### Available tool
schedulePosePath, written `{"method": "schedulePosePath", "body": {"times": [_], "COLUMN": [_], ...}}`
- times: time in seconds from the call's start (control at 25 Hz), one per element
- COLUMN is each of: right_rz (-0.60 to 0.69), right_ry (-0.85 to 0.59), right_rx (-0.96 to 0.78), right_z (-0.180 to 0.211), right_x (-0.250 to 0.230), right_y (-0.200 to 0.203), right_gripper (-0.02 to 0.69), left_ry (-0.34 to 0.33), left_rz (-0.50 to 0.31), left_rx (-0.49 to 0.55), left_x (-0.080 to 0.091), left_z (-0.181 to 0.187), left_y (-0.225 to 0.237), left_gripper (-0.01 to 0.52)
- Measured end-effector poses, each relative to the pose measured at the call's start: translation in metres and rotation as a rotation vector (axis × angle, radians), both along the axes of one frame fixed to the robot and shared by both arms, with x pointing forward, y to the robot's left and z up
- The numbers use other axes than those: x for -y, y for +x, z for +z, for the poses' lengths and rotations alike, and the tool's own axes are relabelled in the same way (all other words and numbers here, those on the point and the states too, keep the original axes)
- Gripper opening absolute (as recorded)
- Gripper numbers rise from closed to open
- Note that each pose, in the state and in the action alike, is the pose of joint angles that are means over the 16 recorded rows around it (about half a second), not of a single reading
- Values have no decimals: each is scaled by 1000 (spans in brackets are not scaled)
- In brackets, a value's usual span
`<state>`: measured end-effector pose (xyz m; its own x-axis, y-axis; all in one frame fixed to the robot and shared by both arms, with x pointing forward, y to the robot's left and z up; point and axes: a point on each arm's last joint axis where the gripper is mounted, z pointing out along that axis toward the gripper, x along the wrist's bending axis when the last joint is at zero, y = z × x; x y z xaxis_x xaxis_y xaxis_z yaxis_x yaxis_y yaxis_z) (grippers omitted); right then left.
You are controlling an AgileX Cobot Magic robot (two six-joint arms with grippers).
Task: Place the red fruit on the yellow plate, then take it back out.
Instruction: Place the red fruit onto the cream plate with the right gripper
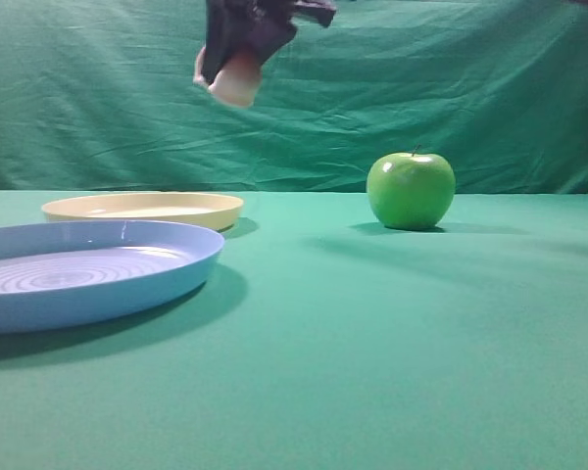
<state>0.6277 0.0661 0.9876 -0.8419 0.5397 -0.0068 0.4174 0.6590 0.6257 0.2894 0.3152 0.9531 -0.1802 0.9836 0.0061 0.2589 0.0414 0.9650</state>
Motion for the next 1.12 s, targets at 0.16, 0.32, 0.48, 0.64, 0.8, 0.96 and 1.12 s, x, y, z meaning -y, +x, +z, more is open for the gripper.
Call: {"method": "schedulePosePath", "body": {"times": [0.16,0.32,0.48,0.64,0.8,0.96,1.12], "right_rz": [27,47,59,56,41,21,-11], "right_ry": [7,10,4,0,1,2,10], "right_rx": [3,10,23,35,36,22,-3], "right_z": [-21,-32,-34,-20,10,53,102], "right_x": [-10,-14,-15,-9,2,20,43], "right_y": [2,3,3,4,2,-7,-22], "right_gripper": [256,369,483,580,563,428,267], "left_ry": [0,0,0,0,0,0,0], "left_rz": [0,0,0,0,0,0,0], "left_rx": [0,0,0,0,0,0,0], "left_x": [0,0,0,0,0,0,0], "left_z": [0,0,0,0,0,0,0], "left_y": [0,0,0,0,0,0,0], "left_gripper": [0,0,0,0,0,0,0]}}
